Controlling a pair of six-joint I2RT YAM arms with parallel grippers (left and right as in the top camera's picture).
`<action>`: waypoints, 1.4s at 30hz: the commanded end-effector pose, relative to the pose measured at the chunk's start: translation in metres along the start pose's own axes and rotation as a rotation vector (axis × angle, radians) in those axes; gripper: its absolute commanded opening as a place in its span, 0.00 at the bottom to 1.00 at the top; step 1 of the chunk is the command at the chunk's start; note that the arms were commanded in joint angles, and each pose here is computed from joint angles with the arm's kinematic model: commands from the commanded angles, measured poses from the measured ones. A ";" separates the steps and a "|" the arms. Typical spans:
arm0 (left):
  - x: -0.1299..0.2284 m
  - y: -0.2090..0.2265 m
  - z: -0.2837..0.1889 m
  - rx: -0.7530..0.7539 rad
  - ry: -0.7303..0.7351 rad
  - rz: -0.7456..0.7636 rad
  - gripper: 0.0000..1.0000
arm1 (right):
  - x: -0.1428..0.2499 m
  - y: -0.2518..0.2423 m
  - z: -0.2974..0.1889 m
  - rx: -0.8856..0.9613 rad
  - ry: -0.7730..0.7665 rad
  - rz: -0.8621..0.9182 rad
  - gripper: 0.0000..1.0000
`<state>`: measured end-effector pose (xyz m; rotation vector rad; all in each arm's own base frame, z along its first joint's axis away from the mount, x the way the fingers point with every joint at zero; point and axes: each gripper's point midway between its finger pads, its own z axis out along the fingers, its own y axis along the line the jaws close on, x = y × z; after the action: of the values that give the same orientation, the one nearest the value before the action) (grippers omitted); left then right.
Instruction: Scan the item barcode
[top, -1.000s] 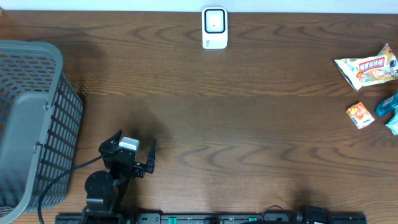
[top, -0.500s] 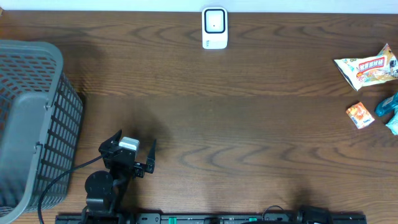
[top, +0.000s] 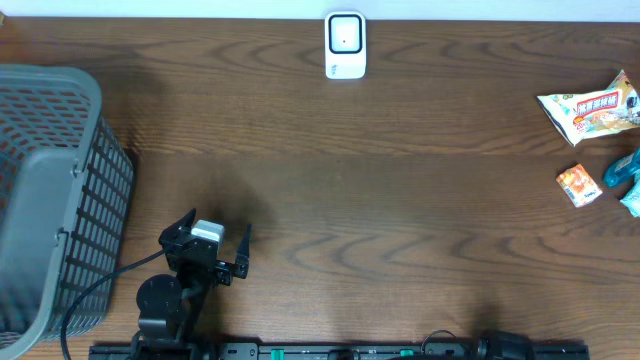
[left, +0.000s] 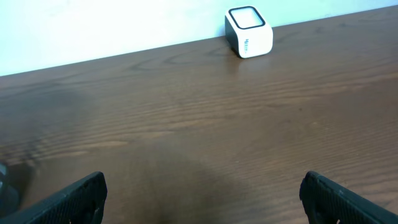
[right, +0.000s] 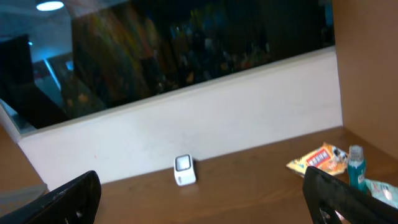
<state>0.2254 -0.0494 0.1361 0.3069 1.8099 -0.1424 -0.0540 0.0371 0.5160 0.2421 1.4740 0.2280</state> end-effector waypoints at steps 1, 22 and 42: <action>0.011 -0.004 0.002 0.019 0.032 -0.008 0.98 | 0.008 -0.006 0.006 0.011 0.040 -0.012 0.99; 0.011 -0.004 0.002 0.019 0.032 -0.008 0.98 | 0.080 -0.043 0.092 0.057 0.200 0.036 0.99; 0.011 -0.004 0.002 0.019 0.032 -0.008 0.98 | 0.155 -0.064 0.185 -0.081 0.142 0.024 0.99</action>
<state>0.2254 -0.0494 0.1360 0.3069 1.8103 -0.1425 0.1365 0.0194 0.3760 0.1755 1.5968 0.3350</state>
